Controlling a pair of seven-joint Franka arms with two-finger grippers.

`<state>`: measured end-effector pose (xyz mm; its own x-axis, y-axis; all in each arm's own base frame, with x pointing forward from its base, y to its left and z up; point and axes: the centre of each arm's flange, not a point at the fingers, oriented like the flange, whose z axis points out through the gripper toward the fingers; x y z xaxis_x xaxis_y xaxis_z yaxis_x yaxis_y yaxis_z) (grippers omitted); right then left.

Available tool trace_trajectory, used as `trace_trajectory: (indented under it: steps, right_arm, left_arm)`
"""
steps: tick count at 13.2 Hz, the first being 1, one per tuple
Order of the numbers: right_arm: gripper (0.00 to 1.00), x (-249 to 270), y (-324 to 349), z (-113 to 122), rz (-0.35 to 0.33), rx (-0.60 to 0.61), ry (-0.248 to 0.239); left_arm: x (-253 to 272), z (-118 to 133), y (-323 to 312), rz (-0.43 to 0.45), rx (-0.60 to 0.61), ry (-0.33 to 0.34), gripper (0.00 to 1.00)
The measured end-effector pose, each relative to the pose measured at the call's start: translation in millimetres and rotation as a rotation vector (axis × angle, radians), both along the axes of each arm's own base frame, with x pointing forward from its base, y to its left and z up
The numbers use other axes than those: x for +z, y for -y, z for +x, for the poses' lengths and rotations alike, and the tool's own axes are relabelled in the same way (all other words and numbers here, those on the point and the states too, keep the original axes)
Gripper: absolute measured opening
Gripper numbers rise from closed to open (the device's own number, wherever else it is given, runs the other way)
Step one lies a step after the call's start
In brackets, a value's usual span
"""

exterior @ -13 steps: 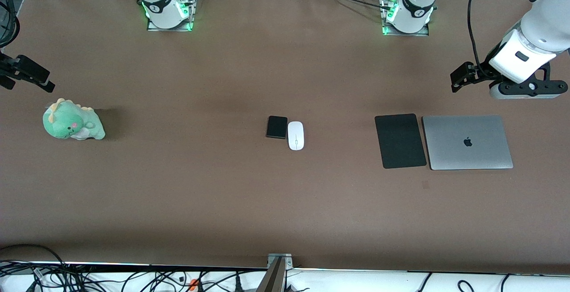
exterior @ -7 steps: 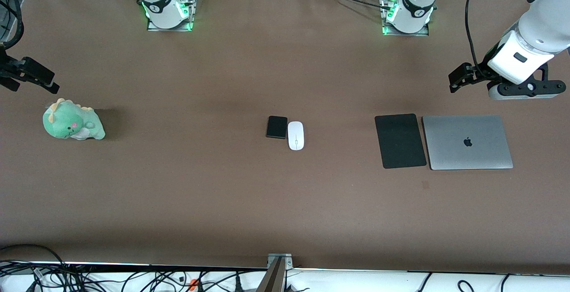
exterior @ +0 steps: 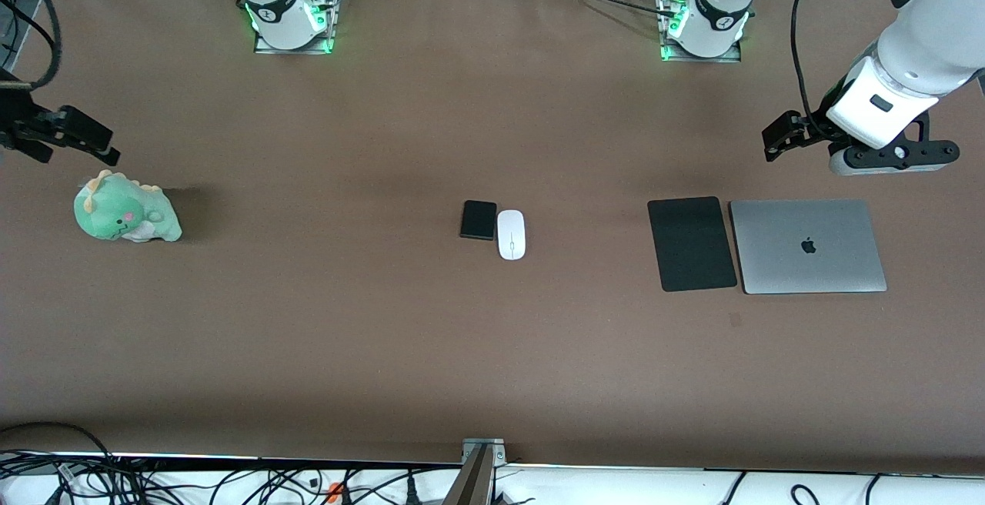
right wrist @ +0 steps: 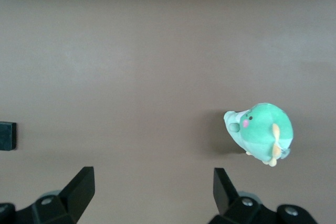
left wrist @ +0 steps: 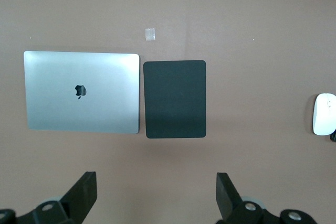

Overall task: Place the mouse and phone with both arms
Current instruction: 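Move the left gripper toward the white mouse while the right gripper advances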

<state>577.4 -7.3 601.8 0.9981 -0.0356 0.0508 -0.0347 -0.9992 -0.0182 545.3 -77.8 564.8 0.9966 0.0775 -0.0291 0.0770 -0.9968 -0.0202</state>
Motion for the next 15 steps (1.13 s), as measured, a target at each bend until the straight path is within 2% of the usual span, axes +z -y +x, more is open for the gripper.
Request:
trace_trajectory:
  steps: [6, 10, 15]
  right_arm:
    - [1.00, -78.7, -52.3, 24.8, -0.007, 0.062, -0.134]
    - [1.00, -117.6, -119.1, 32.7, -0.015, 0.036, -0.128]
    - [1.00, -169.3, -216.0, 20.1, -0.043, -0.001, -0.169]
  left_arm:
    - [-21.3, 6.5, 15.7, -0.064, 0.043, -0.047, 1.00]
    - [-59.4, 21.0, 53.9, -0.094, 0.088, -0.064, 1.00]
    - [-109.8, 31.8, 103.8, -0.153, 0.119, -0.065, 1.00]
